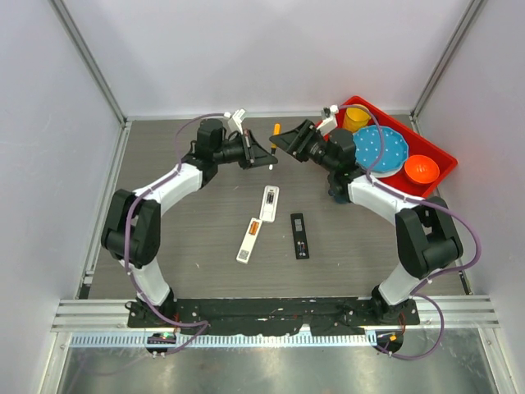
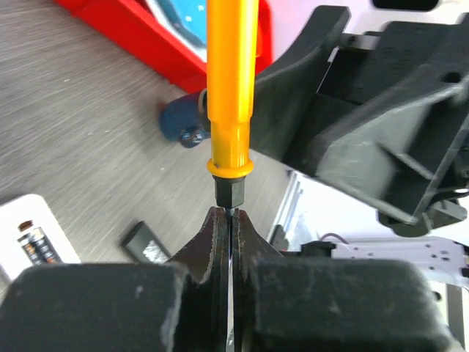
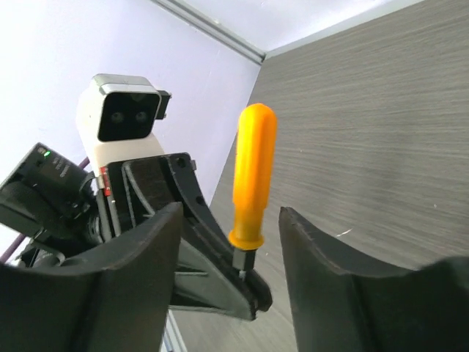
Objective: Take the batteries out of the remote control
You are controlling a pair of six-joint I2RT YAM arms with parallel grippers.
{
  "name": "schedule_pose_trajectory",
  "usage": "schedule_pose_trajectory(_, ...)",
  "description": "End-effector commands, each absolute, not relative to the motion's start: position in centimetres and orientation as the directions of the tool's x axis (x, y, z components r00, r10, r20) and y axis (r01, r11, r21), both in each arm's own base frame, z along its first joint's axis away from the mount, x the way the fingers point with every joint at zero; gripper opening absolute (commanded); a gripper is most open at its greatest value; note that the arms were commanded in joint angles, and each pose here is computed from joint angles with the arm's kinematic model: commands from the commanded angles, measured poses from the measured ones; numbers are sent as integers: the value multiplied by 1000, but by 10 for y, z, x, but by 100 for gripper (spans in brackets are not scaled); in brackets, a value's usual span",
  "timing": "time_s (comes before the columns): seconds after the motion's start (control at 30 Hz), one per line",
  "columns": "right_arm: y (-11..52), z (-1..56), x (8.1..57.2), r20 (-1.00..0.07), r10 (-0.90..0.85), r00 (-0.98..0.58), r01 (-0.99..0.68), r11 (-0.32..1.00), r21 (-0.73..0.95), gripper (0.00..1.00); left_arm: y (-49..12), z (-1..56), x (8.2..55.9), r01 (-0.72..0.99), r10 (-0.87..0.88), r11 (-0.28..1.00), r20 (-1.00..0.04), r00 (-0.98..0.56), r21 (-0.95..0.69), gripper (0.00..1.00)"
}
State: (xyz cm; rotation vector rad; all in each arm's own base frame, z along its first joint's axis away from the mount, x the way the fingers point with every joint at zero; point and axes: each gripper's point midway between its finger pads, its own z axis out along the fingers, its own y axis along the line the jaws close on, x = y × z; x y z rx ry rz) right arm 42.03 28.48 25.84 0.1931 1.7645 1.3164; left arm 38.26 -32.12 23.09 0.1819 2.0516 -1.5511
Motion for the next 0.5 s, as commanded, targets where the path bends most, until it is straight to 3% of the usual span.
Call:
schedule_pose_trajectory(0.0,280,294,404,-631,552,-545,-495,395,774,68,-298,242,378,453,-201,436,-575,-793,-778,0)
schedule_pose_trajectory(0.03,277,293,403,-635,546,-546,-494,403,771,77,-291,238,382,449,-206,477,-593,-778,-756,0)
schedule_pose_trajectory(0.13,270,298,400,-647,538,-540,-511,401,760,87,-272,237,376,419,-218,513,-585,-781,-750,0)
schedule_pose_trajectory(0.47,283,313,378,-628,456,-631,-606,215,766,89,-251,251,312,469,-117,471,-581,-806,-747,0)
